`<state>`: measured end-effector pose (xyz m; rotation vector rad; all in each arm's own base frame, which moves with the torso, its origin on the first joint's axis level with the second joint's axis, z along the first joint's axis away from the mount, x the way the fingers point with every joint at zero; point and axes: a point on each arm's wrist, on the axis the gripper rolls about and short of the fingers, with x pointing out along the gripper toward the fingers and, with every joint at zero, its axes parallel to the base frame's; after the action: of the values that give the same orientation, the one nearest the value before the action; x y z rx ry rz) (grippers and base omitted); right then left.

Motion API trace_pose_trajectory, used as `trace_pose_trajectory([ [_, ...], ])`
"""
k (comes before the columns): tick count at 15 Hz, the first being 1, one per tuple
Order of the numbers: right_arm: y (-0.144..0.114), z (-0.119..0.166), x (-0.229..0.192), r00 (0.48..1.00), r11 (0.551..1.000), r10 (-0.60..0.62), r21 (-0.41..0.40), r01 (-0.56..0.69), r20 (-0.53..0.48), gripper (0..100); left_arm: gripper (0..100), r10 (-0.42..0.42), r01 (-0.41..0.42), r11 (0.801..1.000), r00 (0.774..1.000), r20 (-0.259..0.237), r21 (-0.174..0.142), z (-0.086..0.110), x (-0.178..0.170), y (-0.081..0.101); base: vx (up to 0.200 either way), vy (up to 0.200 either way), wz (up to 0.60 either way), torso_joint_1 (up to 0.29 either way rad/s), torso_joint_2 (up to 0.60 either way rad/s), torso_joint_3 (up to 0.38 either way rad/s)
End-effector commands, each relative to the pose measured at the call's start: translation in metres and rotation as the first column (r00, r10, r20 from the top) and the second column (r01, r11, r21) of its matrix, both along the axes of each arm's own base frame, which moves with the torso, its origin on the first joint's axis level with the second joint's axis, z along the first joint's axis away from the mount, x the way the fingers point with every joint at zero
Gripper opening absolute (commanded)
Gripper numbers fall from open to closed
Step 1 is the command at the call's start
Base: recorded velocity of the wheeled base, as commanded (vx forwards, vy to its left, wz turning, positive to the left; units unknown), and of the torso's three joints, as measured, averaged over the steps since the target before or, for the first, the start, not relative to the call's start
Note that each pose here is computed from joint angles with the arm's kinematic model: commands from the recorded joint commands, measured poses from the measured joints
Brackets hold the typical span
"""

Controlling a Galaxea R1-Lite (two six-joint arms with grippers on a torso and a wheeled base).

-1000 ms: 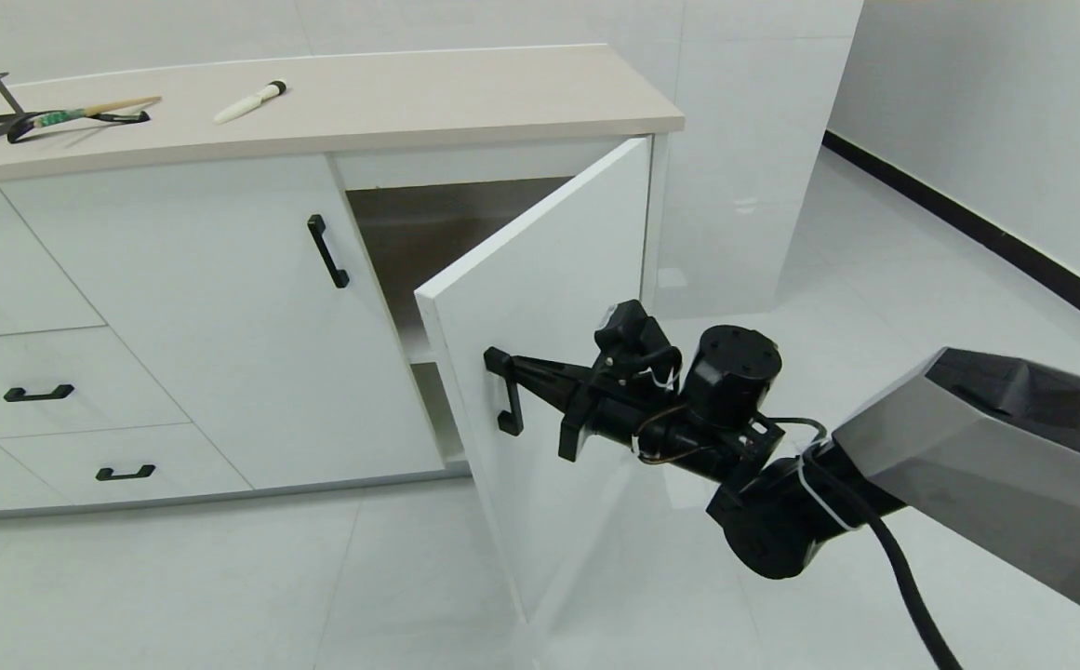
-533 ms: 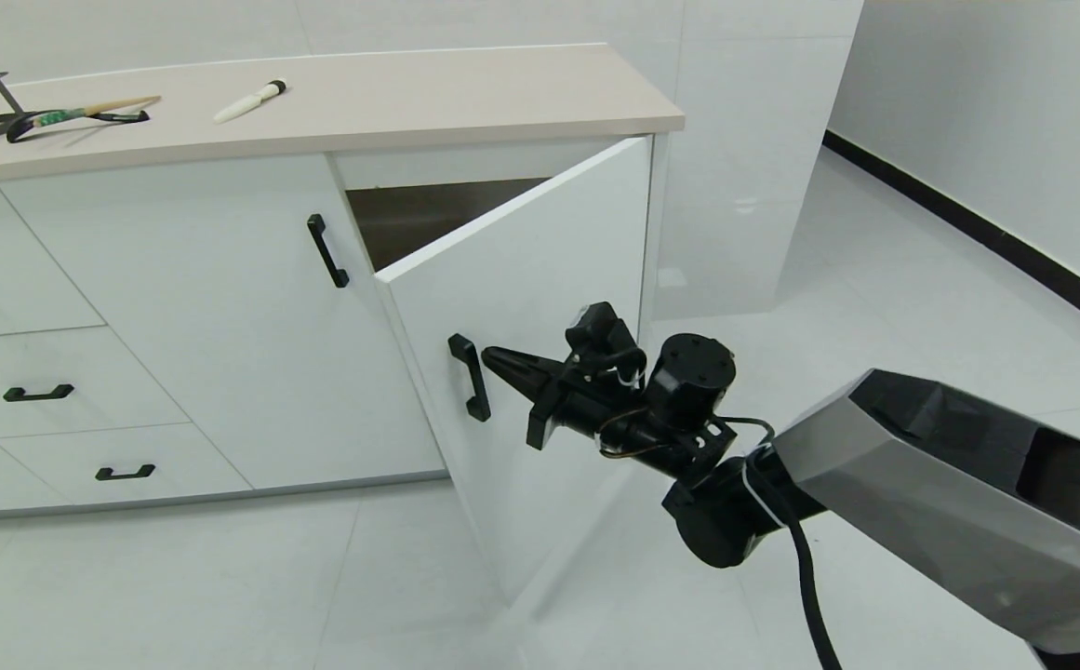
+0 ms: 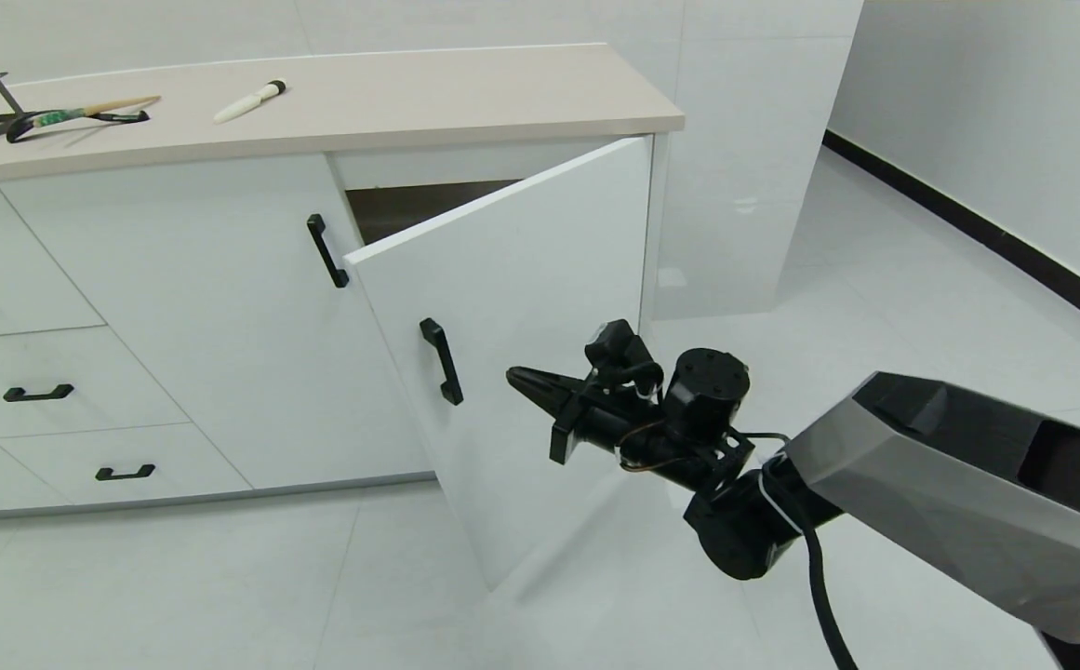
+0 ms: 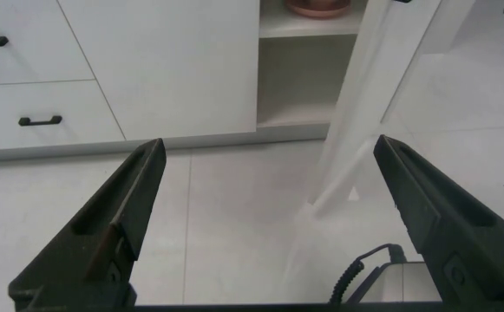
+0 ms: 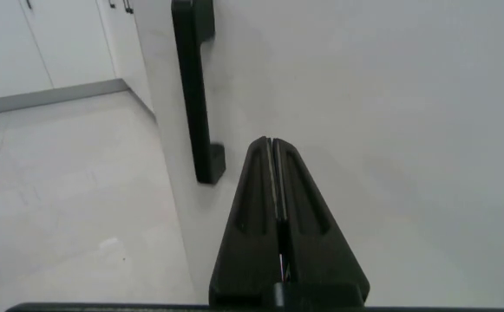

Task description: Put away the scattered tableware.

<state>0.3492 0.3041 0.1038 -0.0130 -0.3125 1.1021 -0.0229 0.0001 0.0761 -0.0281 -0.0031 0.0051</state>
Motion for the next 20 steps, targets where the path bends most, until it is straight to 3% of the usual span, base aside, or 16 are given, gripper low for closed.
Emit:
trace_pose_trajectory([
  [1, -0.015, 0.013, -0.016, 1.0, 1.0, -0.002, -0.012, 0.001, -0.012, 0, 100, 0.001, -0.001, 1.0, 1.0, 0.0, -0.001, 0.0, 0.0, 0.0, 0.0, 0.0, 0.0, 0.0, 0.0, 0.0],
  [10, -0.053, 0.047, -0.06, 1.0, 1.0, -0.005, -0.022, 0.005, -0.019, 0, 100, 0.003, -0.003, 1.0, 1.0, 0.0, -0.003, 0.0, 0.0, 0.0, 0.0, 0.0, 0.0, 0.0, 0.0, 0.0],
  [14, -0.105, 0.089, -0.116, 1.0, 1.0, -0.02, 0.008, 0.02, 0.02, 0, 100, 0.01, -0.01, 1.0, 1.0, 0.0, -0.006, 0.0, 0.0, 0.0, 0.0, 0.0, 0.0, 0.0, 0.0, 0.0],
  [15, -0.107, 0.09, -0.119, 1.0, 1.0, -0.02, 0.009, 0.02, 0.021, 0, 100, 0.01, -0.01, 1.0, 1.0, 0.0, -0.007, 0.0, 0.0, 0.0, 0.0, 0.0, 0.0, 0.0, 0.0, 0.0],
  [16, -0.137, 0.1, -0.143, 0.998, 0.998, -0.054, 0.02, 0.053, 0.032, 0, 100, 0.024, -0.024, 1.0, 1.0, 0.0, -0.012, 0.0, 0.0, 0.001, 0.0, 0.0, 0.0, 0.0, 0.0, 0.0],
  [17, -0.181, 0.102, -0.158, 0.986, 0.986, -0.163, 0.025, 0.162, 0.036, 0, 100, 0.026, -0.026, 1.0, 1.0, 0.0, -0.004, 0.0, 0.0, 0.001, 0.0, 0.0, 0.0, 0.0, 0.0, 0.0],
  [19, -0.248, 0.098, -0.194, 0.918, 0.919, -0.394, 0.035, 0.392, 0.049, 0, 100, 0.027, -0.027, 1.0, 1.0, 0.0, 0.005, 0.0, 0.0, 0.001, 0.0, 0.0, 0.0, 0.0, 0.0, 0.0],
  [20, -0.257, 0.096, -0.202, 0.902, 0.904, -0.428, 0.034, 0.426, 0.051, 0, 100, 0.029, -0.029, 1.0, 1.0, 0.0, 0.007, 0.0, 0.0, 0.001, 0.0, 0.0, 0.0, 0.0, 0.0, 0.0],
])
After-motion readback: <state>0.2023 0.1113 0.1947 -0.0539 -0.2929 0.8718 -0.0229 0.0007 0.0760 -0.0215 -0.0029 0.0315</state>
